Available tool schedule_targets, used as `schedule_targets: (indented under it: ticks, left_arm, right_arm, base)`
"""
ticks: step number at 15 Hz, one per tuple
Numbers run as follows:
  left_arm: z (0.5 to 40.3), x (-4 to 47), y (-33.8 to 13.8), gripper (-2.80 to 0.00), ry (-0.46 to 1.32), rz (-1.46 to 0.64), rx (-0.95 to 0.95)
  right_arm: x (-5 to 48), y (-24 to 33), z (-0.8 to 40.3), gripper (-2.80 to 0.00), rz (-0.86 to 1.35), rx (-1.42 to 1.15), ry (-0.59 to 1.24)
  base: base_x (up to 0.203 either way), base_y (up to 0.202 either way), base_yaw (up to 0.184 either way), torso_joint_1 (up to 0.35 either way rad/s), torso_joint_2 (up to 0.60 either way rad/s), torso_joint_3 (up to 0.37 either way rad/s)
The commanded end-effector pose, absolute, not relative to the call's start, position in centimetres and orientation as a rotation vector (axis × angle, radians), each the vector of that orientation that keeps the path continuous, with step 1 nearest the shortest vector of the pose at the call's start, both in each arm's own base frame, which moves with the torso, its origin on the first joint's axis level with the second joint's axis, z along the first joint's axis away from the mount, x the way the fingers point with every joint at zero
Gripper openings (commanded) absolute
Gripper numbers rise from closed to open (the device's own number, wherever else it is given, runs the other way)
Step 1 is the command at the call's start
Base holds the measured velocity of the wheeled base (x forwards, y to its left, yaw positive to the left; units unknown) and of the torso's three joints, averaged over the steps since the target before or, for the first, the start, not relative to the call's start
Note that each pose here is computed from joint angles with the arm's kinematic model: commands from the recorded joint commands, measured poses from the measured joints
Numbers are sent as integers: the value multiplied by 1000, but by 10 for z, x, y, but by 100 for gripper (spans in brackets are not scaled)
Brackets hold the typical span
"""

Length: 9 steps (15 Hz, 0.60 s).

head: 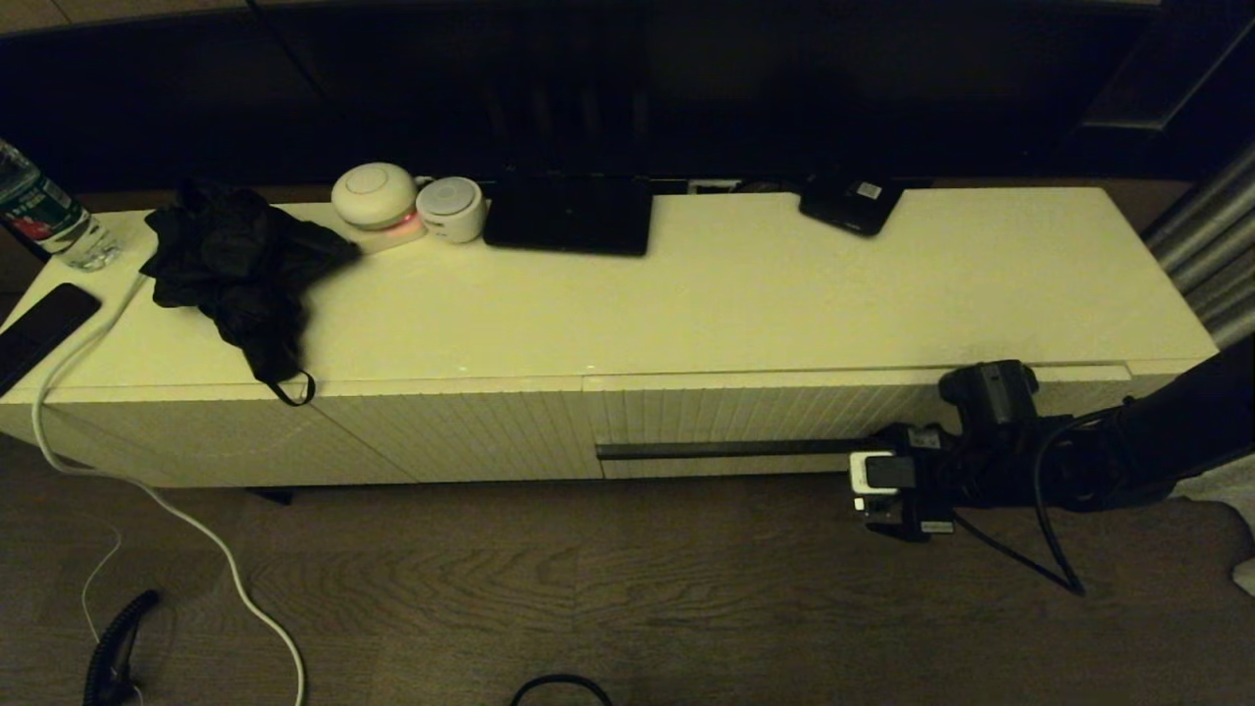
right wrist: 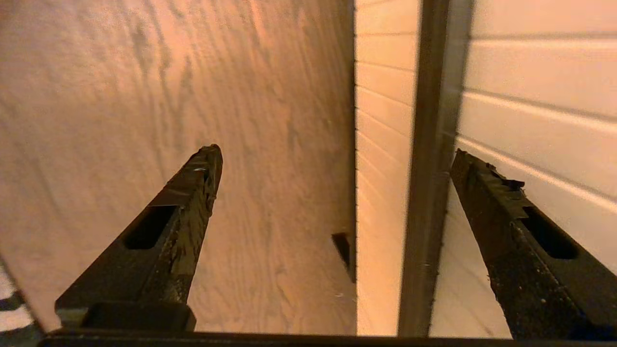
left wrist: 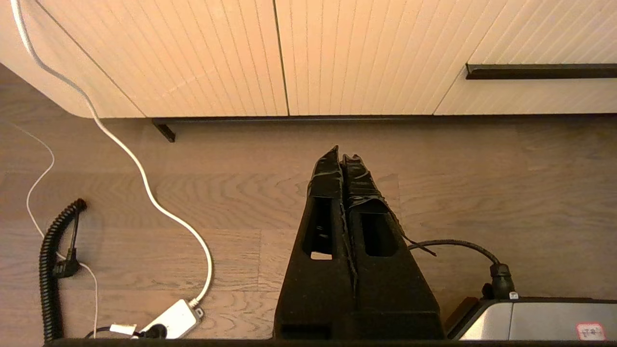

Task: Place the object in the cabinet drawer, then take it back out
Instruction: Open the drawer

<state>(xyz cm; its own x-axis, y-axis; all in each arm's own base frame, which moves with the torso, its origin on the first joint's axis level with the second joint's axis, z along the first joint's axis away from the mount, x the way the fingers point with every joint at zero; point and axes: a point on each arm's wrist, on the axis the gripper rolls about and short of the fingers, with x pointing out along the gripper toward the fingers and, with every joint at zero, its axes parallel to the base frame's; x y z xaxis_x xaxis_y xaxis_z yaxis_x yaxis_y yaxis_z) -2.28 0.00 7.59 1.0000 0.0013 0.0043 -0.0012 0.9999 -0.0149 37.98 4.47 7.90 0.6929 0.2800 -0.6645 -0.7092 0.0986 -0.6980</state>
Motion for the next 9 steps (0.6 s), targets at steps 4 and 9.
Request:
schedule_targets:
  ticks: [4,9]
  left_arm:
    - [75,-23,0,-280,-5,1,-15]
    - [76,-23,0,-280,-6,1,-15]
  right_arm:
    - [393,46,77,0,736,-1291,410]
    - [400,45,68,0,727,-1294,438]
  base:
    - [0,0,0,0,0,0]
    - [0,0,0,0,0,0]
